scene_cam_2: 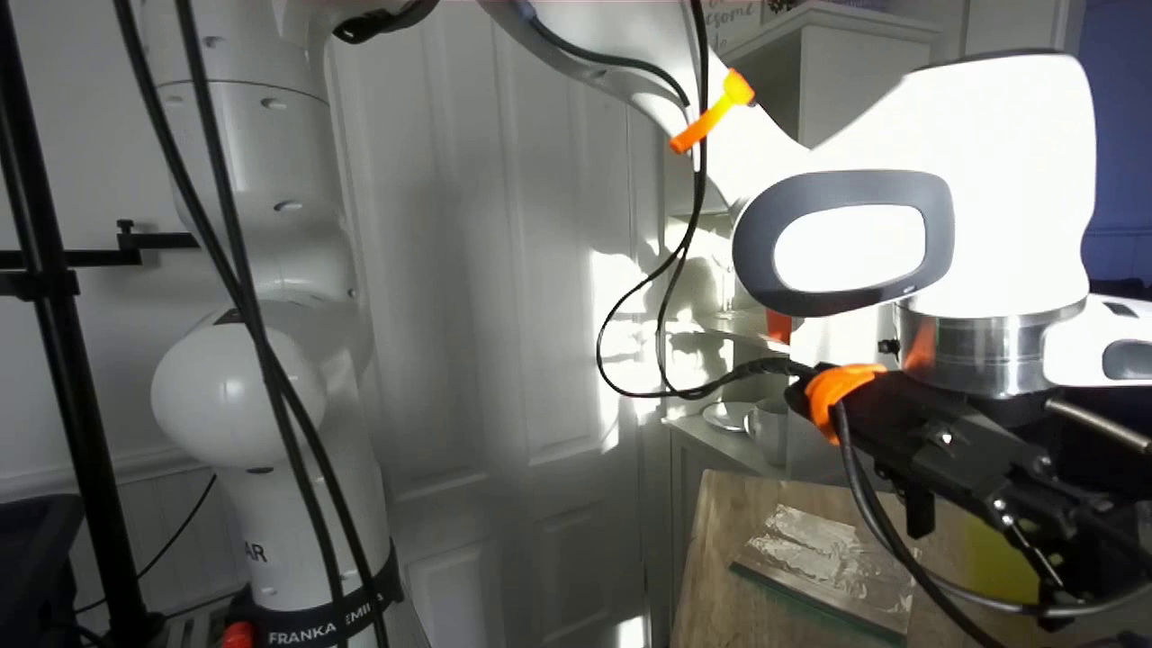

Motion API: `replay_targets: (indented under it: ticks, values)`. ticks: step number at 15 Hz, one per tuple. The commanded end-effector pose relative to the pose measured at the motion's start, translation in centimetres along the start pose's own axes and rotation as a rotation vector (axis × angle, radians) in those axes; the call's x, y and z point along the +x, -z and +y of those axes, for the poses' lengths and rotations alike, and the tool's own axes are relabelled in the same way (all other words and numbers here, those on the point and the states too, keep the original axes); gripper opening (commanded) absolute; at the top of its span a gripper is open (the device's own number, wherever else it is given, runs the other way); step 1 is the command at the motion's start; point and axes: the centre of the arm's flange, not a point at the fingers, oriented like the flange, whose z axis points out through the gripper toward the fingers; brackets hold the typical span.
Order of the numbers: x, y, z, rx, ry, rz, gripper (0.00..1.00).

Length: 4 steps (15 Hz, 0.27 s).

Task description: Remove the spoon from the yellow cup and put it on the counter top

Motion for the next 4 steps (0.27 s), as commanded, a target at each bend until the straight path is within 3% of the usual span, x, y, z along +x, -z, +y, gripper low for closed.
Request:
replay_targets:
  ticks: [1,4]
  values:
    - [-0.06,0.69,-0.27,0.012,0.004,-0.004,1.0]
    - [-0.08,1.27,-0.55,0.022,0.008,-0.005,1.0]
